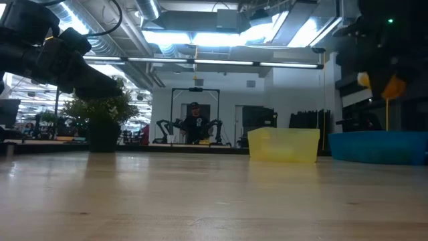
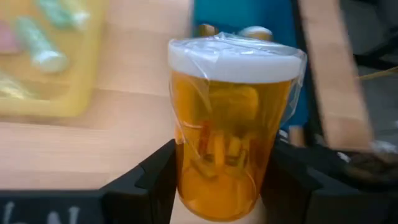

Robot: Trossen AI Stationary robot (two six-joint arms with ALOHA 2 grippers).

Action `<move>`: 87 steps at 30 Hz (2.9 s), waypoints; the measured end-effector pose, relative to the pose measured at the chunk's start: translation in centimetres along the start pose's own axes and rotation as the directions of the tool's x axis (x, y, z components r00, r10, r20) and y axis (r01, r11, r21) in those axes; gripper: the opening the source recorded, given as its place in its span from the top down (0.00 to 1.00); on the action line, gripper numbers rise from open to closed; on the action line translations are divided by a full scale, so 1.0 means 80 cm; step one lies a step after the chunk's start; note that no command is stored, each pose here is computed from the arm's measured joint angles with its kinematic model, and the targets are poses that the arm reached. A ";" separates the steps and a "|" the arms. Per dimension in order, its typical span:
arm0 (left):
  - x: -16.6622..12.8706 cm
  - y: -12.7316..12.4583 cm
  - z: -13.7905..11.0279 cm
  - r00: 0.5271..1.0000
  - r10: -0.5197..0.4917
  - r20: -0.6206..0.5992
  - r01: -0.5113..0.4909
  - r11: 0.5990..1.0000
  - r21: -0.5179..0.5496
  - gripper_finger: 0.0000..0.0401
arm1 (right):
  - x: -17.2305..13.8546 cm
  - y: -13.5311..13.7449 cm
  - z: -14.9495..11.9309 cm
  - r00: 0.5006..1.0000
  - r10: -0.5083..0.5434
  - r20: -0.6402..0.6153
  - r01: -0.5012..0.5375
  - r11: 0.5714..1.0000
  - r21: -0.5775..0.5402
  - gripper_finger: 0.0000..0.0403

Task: Pick and place medicine bottles into bin by pill shape (circle, oval)
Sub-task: Put the large orange pill bottle into the blue bin, then return to Home Position

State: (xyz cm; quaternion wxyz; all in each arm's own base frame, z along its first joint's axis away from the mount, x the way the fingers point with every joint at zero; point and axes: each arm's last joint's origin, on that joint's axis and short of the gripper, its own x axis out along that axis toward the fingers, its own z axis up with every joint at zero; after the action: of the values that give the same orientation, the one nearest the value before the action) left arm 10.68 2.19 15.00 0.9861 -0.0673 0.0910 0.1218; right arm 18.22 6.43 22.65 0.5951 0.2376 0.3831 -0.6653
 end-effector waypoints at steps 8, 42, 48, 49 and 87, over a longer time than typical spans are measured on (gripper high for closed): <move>0.000 0.000 0.000 1.000 0.000 0.000 0.000 1.000 0.000 0.37 | 0.017 -0.018 0.059 1.000 0.026 -0.016 -0.024 0.994 0.110 0.53; 0.000 0.000 0.000 1.000 0.000 0.000 0.000 1.000 0.000 0.37 | 0.071 -0.035 0.138 0.985 -0.160 -0.062 0.164 0.985 0.056 0.45; 0.000 0.000 0.000 1.000 0.000 0.000 0.000 1.000 0.000 0.37 | 0.071 -0.035 0.138 0.985 -0.160 -0.061 0.164 0.985 0.055 0.33; 0.000 0.000 0.000 1.000 0.000 0.000 0.000 1.000 0.000 0.37 | 0.071 -0.035 0.138 0.985 -0.162 -0.055 0.165 0.985 0.054 0.32; 0.000 0.000 0.000 1.000 0.000 -0.001 0.000 1.000 0.000 0.37 | -0.050 0.097 0.118 0.238 0.964 -0.120 -0.530 0.026 -0.848 0.31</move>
State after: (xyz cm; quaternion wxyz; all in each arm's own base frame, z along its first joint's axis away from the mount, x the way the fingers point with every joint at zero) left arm 10.68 2.19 14.99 0.9860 -0.0673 0.0914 0.1219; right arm 27.82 1.37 29.58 0.9681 -0.0482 0.2454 -0.0129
